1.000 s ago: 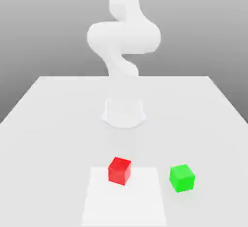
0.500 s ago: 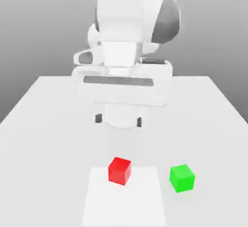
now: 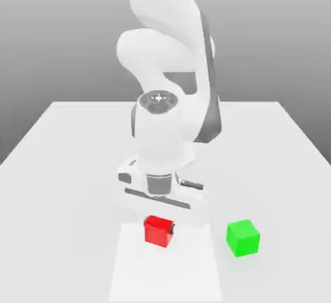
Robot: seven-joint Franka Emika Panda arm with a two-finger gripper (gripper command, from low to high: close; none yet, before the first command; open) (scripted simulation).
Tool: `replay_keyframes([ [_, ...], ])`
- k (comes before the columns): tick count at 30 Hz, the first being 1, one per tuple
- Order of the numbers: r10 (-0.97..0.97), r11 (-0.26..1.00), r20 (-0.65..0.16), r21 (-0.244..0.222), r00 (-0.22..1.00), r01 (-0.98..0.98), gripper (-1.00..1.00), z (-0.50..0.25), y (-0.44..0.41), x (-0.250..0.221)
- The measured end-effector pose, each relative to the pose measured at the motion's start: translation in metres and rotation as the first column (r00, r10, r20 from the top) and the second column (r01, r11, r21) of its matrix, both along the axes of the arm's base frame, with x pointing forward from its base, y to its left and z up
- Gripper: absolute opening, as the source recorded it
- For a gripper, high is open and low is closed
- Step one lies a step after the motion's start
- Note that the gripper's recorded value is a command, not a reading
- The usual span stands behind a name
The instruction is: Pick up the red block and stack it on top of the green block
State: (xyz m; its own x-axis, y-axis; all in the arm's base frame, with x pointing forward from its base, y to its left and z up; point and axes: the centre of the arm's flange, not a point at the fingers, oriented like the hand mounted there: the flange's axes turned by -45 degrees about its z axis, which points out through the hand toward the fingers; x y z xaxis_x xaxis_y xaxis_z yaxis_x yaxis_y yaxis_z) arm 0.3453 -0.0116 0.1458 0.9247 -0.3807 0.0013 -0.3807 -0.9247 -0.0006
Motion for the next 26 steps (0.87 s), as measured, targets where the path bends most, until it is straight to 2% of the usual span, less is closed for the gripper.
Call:
replay_keyframes([
  [9,0.001,1.000,-0.001,-0.001,1.000,-0.001,-1.00,0.054,0.000,0.000],
  [13,0.235,0.972,0.000,-0.001,0.972,-0.235,-1.00,0.078,0.069,0.015],
  [17,0.504,0.864,-0.001,-0.001,0.864,-0.504,-1.00,0.095,0.159,0.014],
  [23,0.547,0.837,-0.001,-0.001,0.837,-0.547,-1.00,0.043,0.175,0.013],
  [24,0.547,0.837,-0.001,-0.001,0.837,-0.547,1.00,0.037,0.175,0.012],
  [26,0.547,0.837,-0.001,-0.001,0.837,-0.547,1.00,0.037,0.175,0.012],
])
